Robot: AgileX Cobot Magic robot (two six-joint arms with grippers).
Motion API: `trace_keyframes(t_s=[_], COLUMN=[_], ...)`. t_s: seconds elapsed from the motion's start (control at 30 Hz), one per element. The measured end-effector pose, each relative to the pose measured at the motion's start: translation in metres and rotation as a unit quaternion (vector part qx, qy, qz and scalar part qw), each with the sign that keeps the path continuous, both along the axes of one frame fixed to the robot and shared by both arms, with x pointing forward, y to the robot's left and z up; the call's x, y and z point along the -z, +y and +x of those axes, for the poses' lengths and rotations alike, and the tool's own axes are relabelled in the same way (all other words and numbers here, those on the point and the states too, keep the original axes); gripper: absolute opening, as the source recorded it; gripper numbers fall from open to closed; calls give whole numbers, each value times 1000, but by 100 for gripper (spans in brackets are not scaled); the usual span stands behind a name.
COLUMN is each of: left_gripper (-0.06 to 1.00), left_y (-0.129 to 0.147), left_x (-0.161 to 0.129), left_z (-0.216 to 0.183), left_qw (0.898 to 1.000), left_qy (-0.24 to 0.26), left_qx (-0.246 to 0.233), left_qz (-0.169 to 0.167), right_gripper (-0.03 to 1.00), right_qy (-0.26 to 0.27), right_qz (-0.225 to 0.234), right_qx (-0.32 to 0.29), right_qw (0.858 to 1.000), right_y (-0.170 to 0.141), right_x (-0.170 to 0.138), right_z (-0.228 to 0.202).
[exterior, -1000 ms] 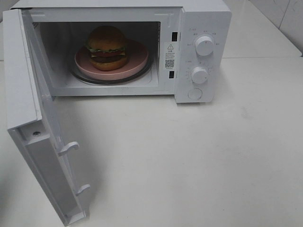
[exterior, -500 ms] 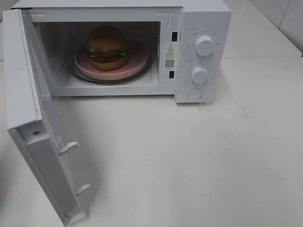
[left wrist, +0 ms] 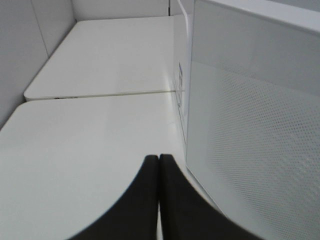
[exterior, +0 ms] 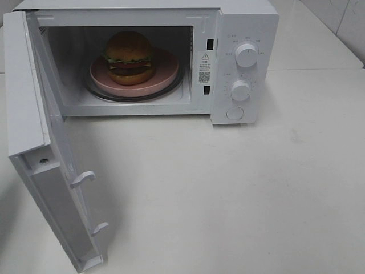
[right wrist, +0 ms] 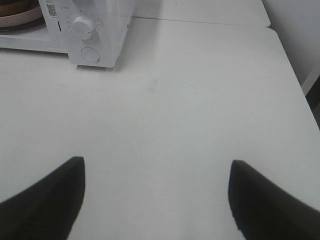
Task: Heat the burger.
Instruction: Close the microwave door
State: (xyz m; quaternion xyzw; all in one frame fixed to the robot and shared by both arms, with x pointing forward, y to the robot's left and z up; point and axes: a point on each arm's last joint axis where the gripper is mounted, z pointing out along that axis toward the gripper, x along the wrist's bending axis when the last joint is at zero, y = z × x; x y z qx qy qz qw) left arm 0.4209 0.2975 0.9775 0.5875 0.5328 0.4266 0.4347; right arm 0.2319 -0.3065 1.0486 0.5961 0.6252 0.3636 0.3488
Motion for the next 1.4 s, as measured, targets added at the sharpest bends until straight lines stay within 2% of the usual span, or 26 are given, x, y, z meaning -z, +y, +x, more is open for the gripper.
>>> trace_keyframes(t_s=[0.27,0.5,0.6,0.67,0.7,0.83,0.87,0.97,1.4], left_gripper=[0,0,0,0,0,0,0,0,0], left_y=[-12,-22,-29,-32,-41,-52,-63,-74,-114], left_x=[13,18,20,20,20,19,18,17,26], left_z=[15,27,35,36,41,46,50,55,73], left_qw=[998,992,987,986,982,980,975,970,962], left_qy=[-1,-2,-5,-4,-7,-6,-9,-15,-4], left_qx=[64,120,157,162,185,197,217,240,265], left_qz=[-23,-26,-33,-36,-37,-41,-41,-38,-62], right_gripper=[76,76,76,76,76,76,76,76,76], right_qy=[0,0,0,0,0,0,1,0,0], right_qz=[0,0,0,0,0,0,0,0,0], right_qx=[0,0,0,0,0,0,0,0,0], right_qw=[1000,1000,1000,1000,1000,1000,1000,1000,1000], right_y=[0,0,0,0,0,0,0,0,0], right_x=[0,0,0,0,0,0,0,0,0], right_z=[0,0,0,0,0,0,0,0,0])
